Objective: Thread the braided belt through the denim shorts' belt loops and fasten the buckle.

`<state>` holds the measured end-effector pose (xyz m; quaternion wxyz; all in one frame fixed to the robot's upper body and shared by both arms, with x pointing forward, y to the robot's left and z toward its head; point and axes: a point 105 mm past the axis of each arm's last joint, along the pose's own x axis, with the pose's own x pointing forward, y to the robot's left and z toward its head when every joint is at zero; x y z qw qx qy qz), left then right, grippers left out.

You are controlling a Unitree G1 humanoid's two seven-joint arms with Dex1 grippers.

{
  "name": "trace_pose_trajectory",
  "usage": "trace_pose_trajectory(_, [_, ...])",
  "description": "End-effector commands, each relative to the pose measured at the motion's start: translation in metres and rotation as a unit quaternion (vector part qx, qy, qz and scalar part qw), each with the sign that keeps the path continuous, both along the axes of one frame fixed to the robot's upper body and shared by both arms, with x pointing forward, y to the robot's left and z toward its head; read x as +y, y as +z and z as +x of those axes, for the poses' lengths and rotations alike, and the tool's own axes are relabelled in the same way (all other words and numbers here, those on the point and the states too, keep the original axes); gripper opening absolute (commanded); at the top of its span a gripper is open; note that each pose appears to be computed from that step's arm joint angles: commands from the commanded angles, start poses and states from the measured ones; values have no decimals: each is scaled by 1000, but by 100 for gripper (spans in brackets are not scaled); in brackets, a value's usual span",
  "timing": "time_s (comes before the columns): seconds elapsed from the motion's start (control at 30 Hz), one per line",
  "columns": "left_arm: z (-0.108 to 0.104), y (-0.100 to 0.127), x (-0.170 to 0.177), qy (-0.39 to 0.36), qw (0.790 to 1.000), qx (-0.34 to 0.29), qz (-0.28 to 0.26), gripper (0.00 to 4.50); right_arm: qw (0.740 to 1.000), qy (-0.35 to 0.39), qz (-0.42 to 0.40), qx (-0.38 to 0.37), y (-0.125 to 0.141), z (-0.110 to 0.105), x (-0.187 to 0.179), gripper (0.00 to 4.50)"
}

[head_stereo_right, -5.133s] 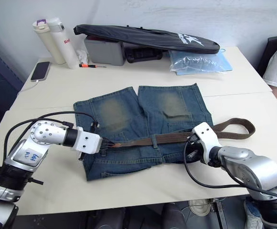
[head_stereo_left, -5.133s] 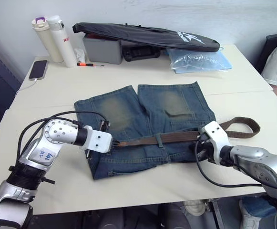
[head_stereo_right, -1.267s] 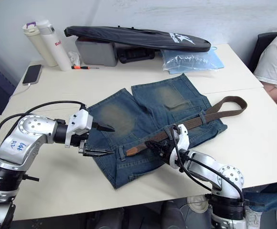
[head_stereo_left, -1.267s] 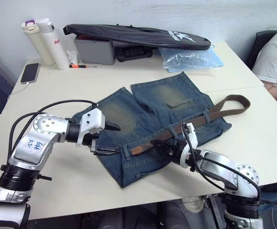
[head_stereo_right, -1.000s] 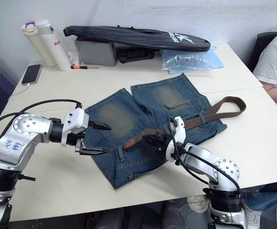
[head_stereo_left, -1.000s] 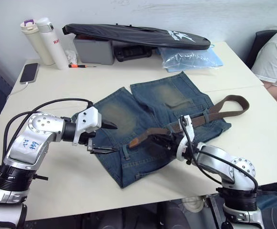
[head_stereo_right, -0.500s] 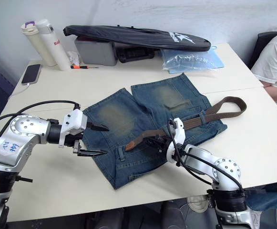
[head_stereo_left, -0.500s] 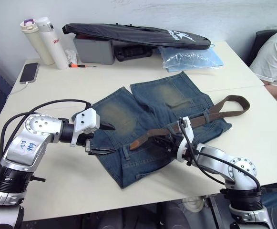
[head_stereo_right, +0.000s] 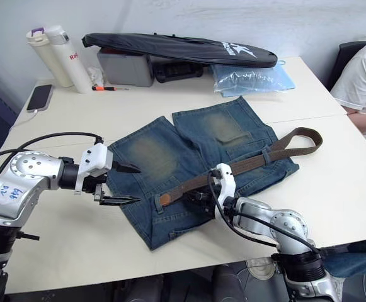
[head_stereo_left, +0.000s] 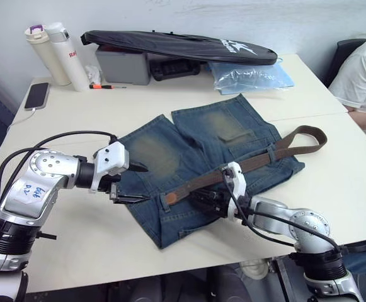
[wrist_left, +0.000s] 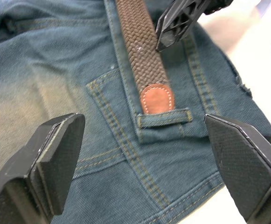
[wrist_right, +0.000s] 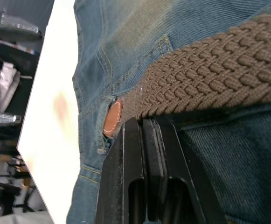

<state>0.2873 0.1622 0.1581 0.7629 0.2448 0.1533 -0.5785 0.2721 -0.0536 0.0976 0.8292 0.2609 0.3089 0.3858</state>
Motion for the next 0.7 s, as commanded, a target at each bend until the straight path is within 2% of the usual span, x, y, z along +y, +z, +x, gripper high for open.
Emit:
trace_pose_trajectory(0.03, [0, 7, 5, 7, 1000, -12, 10, 450, 999, 31, -3, -9, -6, -3, 16, 9])
trace_pose_trajectory(0.17, [-4, 7, 7, 7, 1000, 0, 16, 450, 999, 50, 7, -18, -8, -3, 30, 9])
trace_pose_trajectory(0.3, [-7, 7, 11, 11, 1000, 8, 24, 450, 996, 85, 14, -23, -7, -11, 43, 9])
trace_pose_trajectory(0.47, [-10, 8, 12, 11, 1000, 12, 27, 450, 994, 101, 39, -14, -6, -16, 47, 9])
trace_pose_trajectory(0.7, [-10, 7, 9, 9, 1000, 12, 28, 450, 991, 124, -49, -9, -38, -4, 64, 9])
